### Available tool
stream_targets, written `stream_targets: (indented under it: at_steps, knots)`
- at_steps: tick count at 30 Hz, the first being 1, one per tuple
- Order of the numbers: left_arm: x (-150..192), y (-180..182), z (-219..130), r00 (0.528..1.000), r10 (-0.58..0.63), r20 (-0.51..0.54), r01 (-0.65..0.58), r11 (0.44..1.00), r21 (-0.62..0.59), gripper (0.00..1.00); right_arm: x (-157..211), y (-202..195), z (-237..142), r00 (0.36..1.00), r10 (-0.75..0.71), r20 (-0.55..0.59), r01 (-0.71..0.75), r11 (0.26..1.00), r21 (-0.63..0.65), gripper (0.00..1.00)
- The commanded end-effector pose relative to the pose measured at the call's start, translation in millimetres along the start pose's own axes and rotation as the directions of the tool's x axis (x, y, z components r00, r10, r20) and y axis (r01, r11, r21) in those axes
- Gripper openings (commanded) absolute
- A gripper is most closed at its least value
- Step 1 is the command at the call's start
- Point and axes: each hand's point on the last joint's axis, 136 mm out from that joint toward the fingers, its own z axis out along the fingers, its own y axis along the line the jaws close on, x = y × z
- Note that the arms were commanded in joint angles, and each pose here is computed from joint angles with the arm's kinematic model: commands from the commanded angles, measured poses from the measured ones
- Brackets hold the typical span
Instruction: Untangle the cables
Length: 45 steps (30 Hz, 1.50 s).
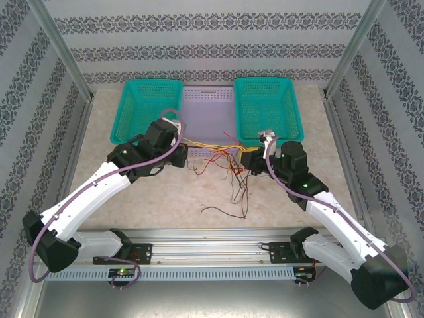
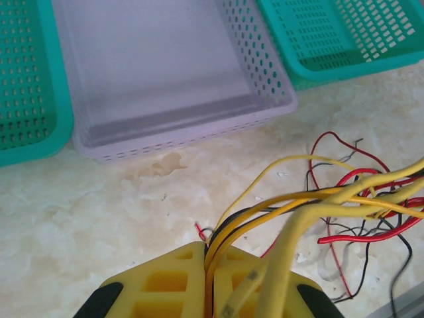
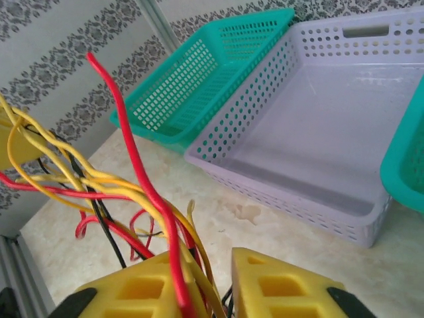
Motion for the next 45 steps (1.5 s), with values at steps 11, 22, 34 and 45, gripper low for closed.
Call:
stream_targets:
  at_steps: [11,22,34,45]
  knots:
    - [9,54,-15,0.999,-0.044,0.0,0.043,0.971,-0.236,0.0,-12,-52,-16,0.998,-0.02,0.062,-0.002,0.939,0.344,0.0]
    - [27,97,-27,0.996,-0.071,-0.055,0.042,0.91,-0.412,0.0,-24,-80,-50,0.981,0.085,0.175,-0.149,0.907,0.395,0.0]
    - [34,116,-24,0.986,-0.152,-0.071,0.107,0.896,-0.431,0.0,-29,-114,-84,0.963,0.104,0.247,-0.231,0.787,0.571,0.0]
    - [32,139,-36,0.976,-0.215,-0.025,0.176,0.852,-0.493,0.0,-31,-145,-144,0.919,0.115,0.377,-0.362,0.624,0.692,0.0]
